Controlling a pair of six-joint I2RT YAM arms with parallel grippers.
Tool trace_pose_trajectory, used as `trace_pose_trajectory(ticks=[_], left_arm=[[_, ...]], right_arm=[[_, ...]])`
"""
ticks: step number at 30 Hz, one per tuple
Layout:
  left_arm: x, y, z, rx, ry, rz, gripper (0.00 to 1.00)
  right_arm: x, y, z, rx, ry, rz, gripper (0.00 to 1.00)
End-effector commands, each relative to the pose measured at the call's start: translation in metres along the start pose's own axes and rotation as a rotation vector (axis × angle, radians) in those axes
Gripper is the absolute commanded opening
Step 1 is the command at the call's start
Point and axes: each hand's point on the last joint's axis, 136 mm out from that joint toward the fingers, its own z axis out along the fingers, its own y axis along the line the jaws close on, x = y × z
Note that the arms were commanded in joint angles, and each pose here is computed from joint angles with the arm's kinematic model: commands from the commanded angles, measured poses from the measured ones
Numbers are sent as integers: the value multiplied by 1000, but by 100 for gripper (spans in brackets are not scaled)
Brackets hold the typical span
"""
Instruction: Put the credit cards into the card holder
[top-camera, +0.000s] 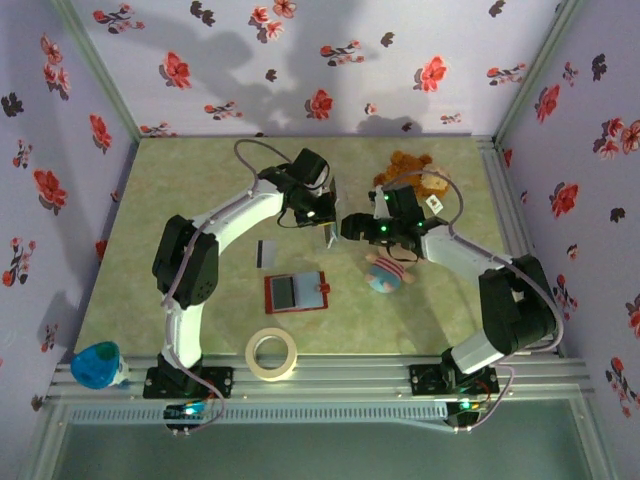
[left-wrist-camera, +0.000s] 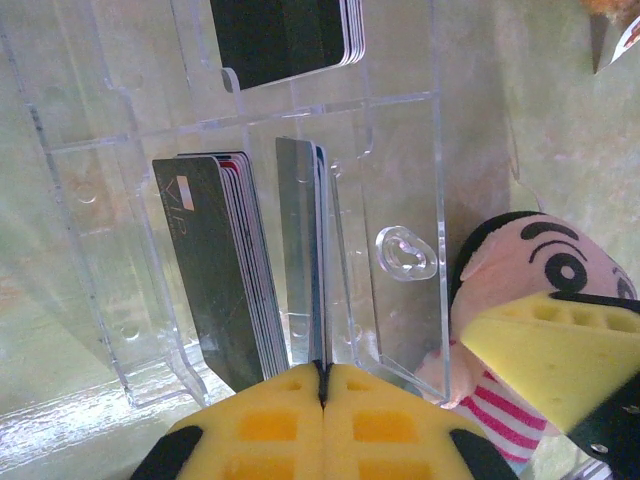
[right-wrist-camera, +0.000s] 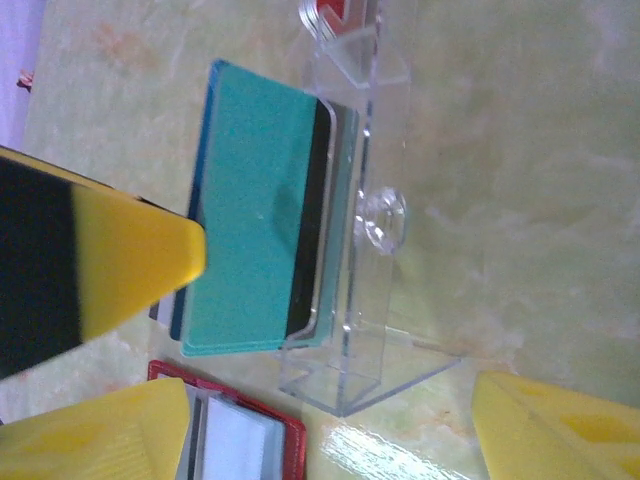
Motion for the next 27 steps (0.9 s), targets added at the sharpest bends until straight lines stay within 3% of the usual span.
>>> trace_pose_trajectory(ticks=[1, 16, 27], left_arm=[[5, -4, -9, 27, 8, 8, 0], [5, -3, -7, 73, 22, -40, 0], [2, -1, -7, 67, 19, -38, 0]], right_arm=[[-7, 12, 8, -88, -42, -43, 76], [-11, 7, 37, -172, -123, -50, 76], [-6, 8, 27, -213, -197, -80, 77]])
